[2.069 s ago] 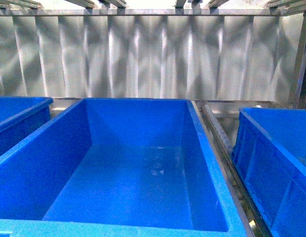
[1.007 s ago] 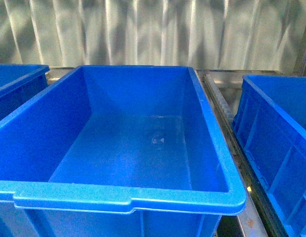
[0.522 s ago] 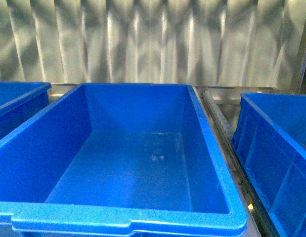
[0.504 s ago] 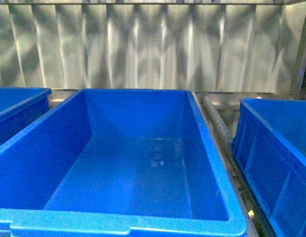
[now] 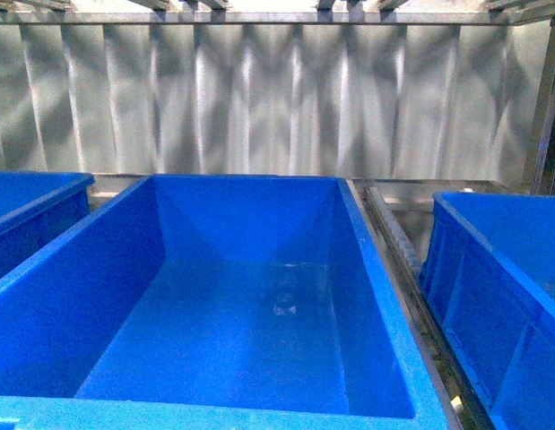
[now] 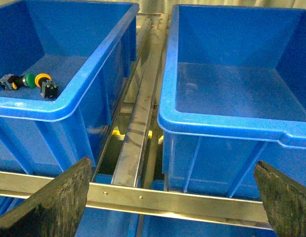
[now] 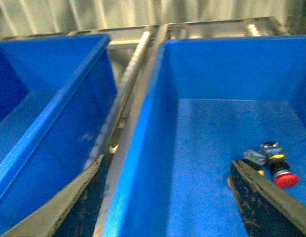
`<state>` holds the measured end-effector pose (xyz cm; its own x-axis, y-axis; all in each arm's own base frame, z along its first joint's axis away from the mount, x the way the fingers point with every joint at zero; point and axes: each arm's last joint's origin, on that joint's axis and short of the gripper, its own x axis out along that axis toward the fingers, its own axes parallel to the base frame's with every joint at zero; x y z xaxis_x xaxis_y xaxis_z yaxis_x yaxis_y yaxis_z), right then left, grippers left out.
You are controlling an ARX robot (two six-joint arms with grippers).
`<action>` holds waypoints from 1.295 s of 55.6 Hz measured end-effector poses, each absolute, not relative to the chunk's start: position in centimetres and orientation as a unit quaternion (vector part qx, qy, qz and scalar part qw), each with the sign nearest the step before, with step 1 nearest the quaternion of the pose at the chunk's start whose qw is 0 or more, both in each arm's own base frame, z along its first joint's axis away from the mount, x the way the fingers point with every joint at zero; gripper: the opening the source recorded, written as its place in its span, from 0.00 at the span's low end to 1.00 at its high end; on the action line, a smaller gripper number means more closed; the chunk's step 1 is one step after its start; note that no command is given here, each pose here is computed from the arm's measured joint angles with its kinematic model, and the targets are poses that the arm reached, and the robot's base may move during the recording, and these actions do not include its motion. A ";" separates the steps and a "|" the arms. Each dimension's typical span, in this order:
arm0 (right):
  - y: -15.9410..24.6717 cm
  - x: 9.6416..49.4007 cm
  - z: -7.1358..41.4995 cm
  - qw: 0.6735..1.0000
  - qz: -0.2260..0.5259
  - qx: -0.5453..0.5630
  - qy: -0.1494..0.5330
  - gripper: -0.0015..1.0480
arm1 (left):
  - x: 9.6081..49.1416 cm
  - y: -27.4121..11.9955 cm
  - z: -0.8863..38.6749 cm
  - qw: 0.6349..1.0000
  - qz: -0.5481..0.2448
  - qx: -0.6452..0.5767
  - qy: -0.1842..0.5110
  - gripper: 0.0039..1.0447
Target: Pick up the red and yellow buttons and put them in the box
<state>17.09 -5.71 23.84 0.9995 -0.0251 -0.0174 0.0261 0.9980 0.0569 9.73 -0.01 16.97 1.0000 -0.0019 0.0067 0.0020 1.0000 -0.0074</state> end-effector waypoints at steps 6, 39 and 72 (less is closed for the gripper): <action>-3.6 14.2 20.8 0.999 -0.007 0.020 0.025 0.52 | 9.7 0.0 17.0 1.000 -0.001 -0.004 -0.003 0.93; 0.0 11.5 17.9 1.000 0.002 0.002 0.001 0.03 | 9.7 0.0 17.0 1.000 -0.001 -0.004 -0.003 0.93; 0.0 9.7 17.1 1.000 -0.001 0.002 -0.011 0.03 | 9.7 0.0 17.0 1.000 -0.001 -0.004 -0.003 0.93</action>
<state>9.66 -0.02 17.11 0.9998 -0.0027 0.0219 0.0026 1.0000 0.0033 9.73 -0.01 16.97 1.0000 -0.0015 0.0067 0.0016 1.0000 -0.0074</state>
